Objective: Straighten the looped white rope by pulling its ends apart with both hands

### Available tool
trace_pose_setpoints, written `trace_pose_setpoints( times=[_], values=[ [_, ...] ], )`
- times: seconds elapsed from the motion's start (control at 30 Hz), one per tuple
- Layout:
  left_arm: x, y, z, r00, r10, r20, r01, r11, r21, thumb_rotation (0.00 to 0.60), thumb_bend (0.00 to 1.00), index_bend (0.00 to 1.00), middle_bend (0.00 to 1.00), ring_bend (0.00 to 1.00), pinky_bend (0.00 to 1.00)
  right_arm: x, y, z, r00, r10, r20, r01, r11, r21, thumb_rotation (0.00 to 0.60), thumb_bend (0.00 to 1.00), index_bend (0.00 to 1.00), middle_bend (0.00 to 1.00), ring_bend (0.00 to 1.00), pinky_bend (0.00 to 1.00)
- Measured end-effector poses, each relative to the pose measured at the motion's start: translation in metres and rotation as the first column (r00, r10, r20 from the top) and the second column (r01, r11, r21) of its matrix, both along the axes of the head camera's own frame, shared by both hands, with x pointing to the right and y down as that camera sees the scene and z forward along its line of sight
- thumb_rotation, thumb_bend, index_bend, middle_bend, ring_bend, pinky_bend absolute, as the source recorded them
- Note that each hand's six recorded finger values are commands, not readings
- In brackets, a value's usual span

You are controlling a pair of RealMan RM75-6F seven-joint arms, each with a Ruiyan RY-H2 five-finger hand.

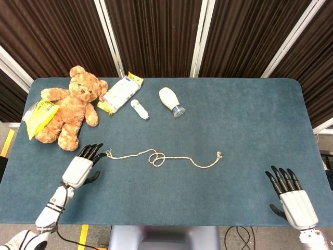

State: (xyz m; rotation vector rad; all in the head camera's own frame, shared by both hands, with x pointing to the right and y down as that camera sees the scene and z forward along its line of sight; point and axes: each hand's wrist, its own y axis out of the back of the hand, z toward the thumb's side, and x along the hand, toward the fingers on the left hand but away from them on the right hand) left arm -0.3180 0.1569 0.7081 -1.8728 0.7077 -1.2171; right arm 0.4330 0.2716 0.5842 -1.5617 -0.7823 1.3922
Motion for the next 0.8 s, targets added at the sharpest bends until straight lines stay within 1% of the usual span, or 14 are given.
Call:
trace_pose_setpoints(
  times=[0.2, 0.33, 0.5, 0.8],
  values=[
    [0.017, -0.011, 0.024, 1.000, -0.013, 0.003, 0.013, 1.000, -0.012, 0.600, 0.41, 0.33, 0.01, 0.00, 0.10, 0.002, -0.003, 0.002, 1.000, 0.009, -0.005, -0.009, 1.000, -0.004, 0.600, 0.24, 0.00, 0.00, 0.00, 0.00],
    [0.026, -0.018, 0.034, 1.000, -0.016, 0.004, 0.016, 1.000, -0.010, 0.600, 0.41, 0.38, 0.04, 0.00, 0.12, 0.003, -0.004, 0.001, 1.000, 0.016, -0.004, -0.016, 1.000, -0.002, 0.600, 0.24, 0.00, 0.00, 0.00, 0.00],
    [0.029, -0.025, 0.047, 1.000, -0.013, 0.028, 0.013, 1.000, -0.001, 0.600, 0.41, 0.40, 0.06, 0.00, 0.12, 0.004, -0.004, 0.003, 1.000, 0.018, -0.010, -0.018, 1.000, -0.008, 0.600, 0.24, 0.00, 0.00, 0.00, 0.00],
    [0.027, -0.033, 0.066, 0.998, -0.028, 0.063, 0.029, 0.999, -0.015, 0.600, 0.41, 0.42, 0.07, 0.00, 0.12, 0.006, -0.006, 0.007, 0.999, 0.028, -0.027, -0.028, 1.000, -0.014, 0.600, 0.24, 0.00, 0.00, 0.00, 0.00]
  ],
)
